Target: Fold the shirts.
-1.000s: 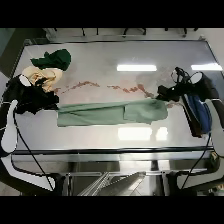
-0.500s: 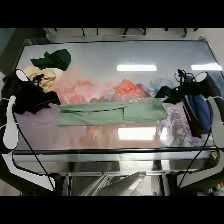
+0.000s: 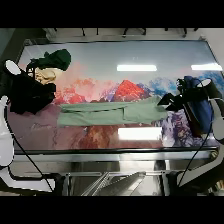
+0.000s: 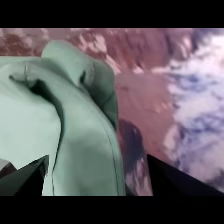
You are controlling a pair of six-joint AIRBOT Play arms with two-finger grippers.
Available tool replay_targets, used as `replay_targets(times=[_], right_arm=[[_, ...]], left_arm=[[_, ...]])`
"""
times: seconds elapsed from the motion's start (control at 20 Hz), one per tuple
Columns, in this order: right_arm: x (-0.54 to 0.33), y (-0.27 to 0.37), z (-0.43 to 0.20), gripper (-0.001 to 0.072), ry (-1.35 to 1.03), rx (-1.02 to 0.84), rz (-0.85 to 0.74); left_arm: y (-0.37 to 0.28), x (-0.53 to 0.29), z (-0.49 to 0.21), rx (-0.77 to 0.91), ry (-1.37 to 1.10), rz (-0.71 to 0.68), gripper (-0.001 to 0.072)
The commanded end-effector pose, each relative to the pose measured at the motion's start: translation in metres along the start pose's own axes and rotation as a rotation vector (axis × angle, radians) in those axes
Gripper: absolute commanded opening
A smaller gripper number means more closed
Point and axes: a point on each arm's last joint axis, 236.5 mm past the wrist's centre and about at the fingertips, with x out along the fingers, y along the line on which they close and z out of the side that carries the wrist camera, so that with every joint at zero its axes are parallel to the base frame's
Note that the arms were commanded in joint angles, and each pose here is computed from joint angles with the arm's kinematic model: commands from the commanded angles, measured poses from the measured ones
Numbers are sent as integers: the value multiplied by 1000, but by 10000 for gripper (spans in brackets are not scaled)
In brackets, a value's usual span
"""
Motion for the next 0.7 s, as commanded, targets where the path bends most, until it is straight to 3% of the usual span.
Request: replay_targets(times=[0.0,0.25,0.3,0.4,0.65], right_arm=[[28,14,4,707,21,-7,82],[65,45,-11,694,107,-81,95],[67,48,-14,592,118,-85,96],[64,51,-22,31,154,-91,106],[5,43,-36,26,129,-132,-94]], left_arm=[[-28,-6,-1,65,-16,-10,64],[-67,3,-10,155,10,-26,64],[-73,4,-12,169,12,-29,64],[-87,7,-13,201,11,-36,64],[-144,55,-38,272,24,-67,62]])
